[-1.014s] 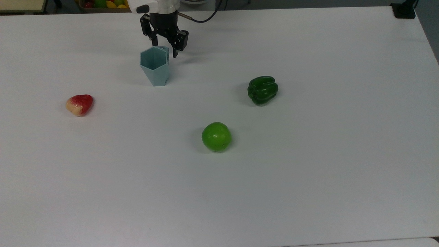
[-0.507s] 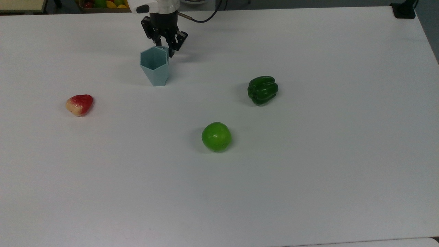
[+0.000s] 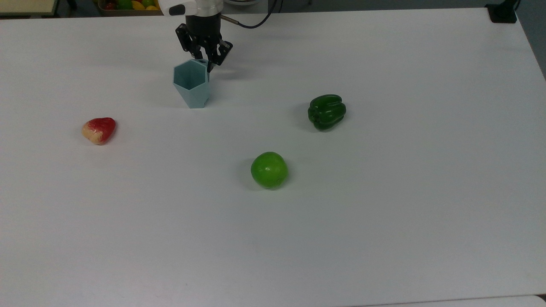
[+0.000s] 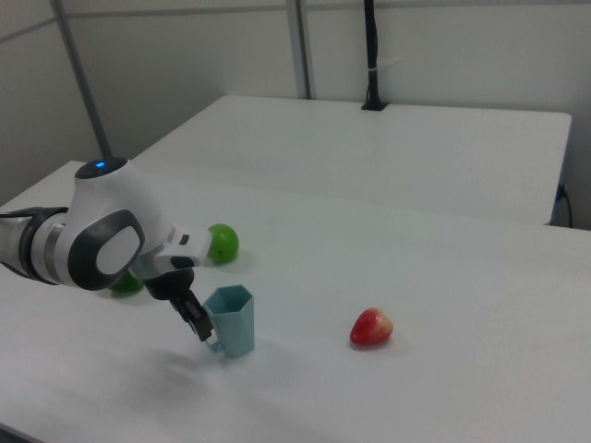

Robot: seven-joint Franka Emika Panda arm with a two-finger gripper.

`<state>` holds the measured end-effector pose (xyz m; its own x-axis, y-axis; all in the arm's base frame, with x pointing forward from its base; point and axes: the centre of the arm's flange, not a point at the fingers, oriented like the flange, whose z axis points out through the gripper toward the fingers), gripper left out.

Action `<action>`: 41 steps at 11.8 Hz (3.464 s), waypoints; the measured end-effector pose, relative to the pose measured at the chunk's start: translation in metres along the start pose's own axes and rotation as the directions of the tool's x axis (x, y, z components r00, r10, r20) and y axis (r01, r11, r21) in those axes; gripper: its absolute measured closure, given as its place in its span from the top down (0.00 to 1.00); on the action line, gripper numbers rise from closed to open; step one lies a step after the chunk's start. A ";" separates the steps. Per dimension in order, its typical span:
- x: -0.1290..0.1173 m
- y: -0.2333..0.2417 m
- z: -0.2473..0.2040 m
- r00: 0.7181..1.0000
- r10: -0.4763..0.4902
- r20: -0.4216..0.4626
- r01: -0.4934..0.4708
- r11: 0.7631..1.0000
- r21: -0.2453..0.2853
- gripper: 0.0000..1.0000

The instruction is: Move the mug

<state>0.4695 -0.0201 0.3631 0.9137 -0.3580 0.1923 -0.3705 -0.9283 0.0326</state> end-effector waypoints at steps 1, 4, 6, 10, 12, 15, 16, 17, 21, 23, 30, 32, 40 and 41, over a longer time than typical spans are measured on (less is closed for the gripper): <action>0.000 0.000 0.000 1.000 0.001 0.000 -0.001 1.000 0.000 0.28; 0.000 0.001 0.000 1.000 0.002 -0.001 -0.002 1.000 0.000 0.28; 0.003 0.001 -0.009 1.000 0.004 -0.023 -0.004 1.000 0.008 0.28; 0.024 -0.002 -0.051 0.993 0.023 -0.118 -0.018 0.999 0.043 0.28; 0.051 -0.009 -0.071 0.985 0.033 -0.167 -0.023 0.998 0.061 0.28; 0.116 -0.021 -0.064 0.978 0.073 -0.195 -0.060 0.996 0.071 0.28; 0.137 -0.022 -0.050 0.978 0.083 -0.191 -0.071 0.995 0.067 0.28; 0.153 -0.024 -0.032 0.980 0.088 -0.180 -0.078 0.995 0.061 0.28; 0.172 -0.034 0.033 0.990 0.080 -0.115 -0.077 0.996 0.034 0.28; 0.174 -0.035 0.038 0.990 0.079 -0.113 -0.076 0.997 0.033 0.28; 0.181 -0.040 0.017 0.986 0.078 -0.149 -0.071 0.996 0.051 1.00; 0.177 -0.042 -0.022 0.989 0.073 -0.132 -0.069 0.997 0.038 1.00; 0.101 -0.045 -0.187 0.975 -0.114 0.189 0.105 0.993 0.058 1.00; 0.099 -0.044 -0.197 0.968 -0.140 0.207 0.128 0.989 0.069 1.00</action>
<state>0.5434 0.0051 0.5741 0.9711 -0.2377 -0.0218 -0.2379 -0.9712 -0.0106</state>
